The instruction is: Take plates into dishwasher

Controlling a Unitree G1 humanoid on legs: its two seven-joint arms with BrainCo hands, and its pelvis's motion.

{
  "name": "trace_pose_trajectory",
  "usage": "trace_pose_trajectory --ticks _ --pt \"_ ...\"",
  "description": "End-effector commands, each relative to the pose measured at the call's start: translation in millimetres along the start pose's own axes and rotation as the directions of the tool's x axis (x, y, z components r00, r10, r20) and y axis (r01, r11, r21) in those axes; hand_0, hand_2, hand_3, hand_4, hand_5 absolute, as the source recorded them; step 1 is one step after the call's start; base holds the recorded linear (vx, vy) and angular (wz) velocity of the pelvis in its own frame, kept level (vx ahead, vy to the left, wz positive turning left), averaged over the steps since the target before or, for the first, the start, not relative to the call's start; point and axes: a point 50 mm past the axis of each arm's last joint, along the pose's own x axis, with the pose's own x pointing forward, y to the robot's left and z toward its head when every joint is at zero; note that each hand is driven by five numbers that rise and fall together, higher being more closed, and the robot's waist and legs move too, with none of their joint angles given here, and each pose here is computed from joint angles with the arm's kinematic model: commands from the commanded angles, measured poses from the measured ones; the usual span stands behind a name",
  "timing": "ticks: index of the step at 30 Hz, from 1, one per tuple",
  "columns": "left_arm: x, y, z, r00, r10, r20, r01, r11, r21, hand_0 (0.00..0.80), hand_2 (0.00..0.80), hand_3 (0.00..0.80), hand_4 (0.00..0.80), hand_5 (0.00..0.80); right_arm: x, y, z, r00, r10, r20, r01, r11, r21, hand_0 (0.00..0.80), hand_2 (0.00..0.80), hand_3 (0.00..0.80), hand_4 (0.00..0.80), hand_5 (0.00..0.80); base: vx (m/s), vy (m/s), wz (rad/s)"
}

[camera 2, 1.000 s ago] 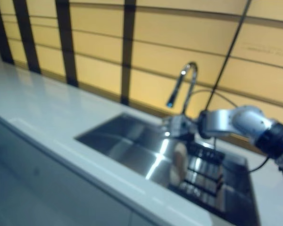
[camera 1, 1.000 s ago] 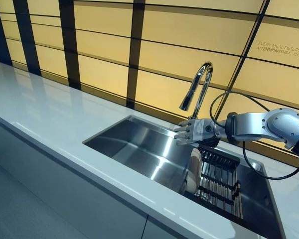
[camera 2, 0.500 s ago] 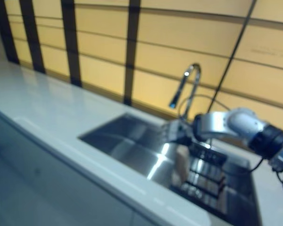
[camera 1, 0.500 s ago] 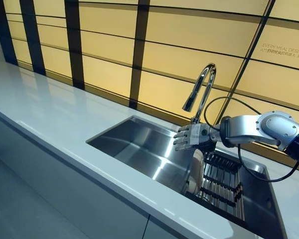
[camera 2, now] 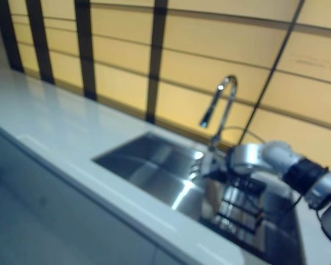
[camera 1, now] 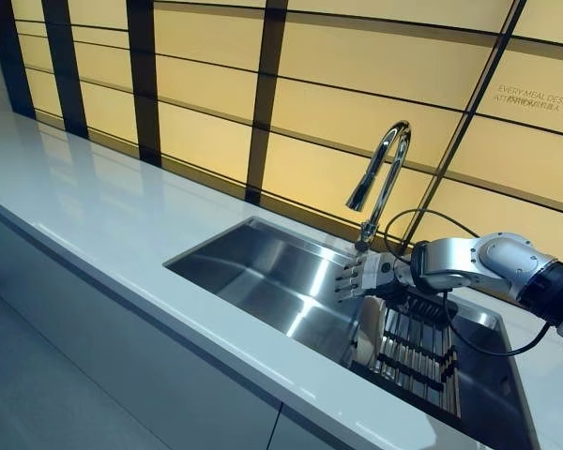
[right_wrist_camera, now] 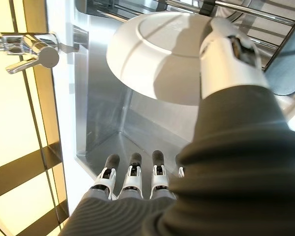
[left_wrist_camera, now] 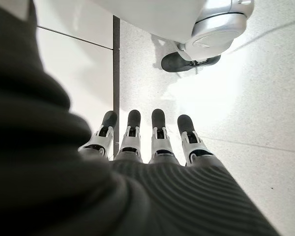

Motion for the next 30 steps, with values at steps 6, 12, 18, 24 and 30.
trace_pose_trajectory --ticks 6,12,18,24,30 --pt "-2 17 -4 1.0 0.023 -0.003 -0.022 0.999 0.04 0.0 0.0 0.0 0.0 0.0 -20 10 -28 0.989 0.026 -0.143 -0.014 0.996 0.083 0.0 0.0 0.0 0.0 0.0 0.018 -0.038 0.0" --pt "-3 19 -5 1.0 0.022 0.007 -0.022 0.999 0.034 0.0 0.0 0.0 0.0 0.0 -21 17 -33 0.982 0.037 -0.185 -0.022 0.996 0.084 0.0 0.0 0.0 0.0 0.0 -0.011 -0.018 0.0" --pt "-3 18 2 0.999 0.019 0.036 -0.021 0.999 0.045 0.0 0.0 0.0 0.0 0.0 -23 25 -36 0.976 0.041 -0.212 -0.022 0.996 0.087 0.0 0.0 0.0 0.0 0.0 -0.017 -0.013 0.0" --pt "-4 16 2 0.999 0.016 0.038 -0.018 0.999 0.048 0.0 0.0 0.0 0.0 0.0 -22 26 -34 0.978 0.033 -0.208 -0.013 0.995 0.095 0.0 0.0 0.0 0.0 0.0 0.0 0.0 0.0" --pt "-3 14 2 0.999 0.008 0.035 -0.009 0.999 0.049 0.0 0.0 0.0 0.0 0.0 -20 29 -30 0.981 0.033 -0.19 -0.014 0.995 0.1 0.0 0.0 0.0 0.0 0.0 0.0 0.0 0.0"
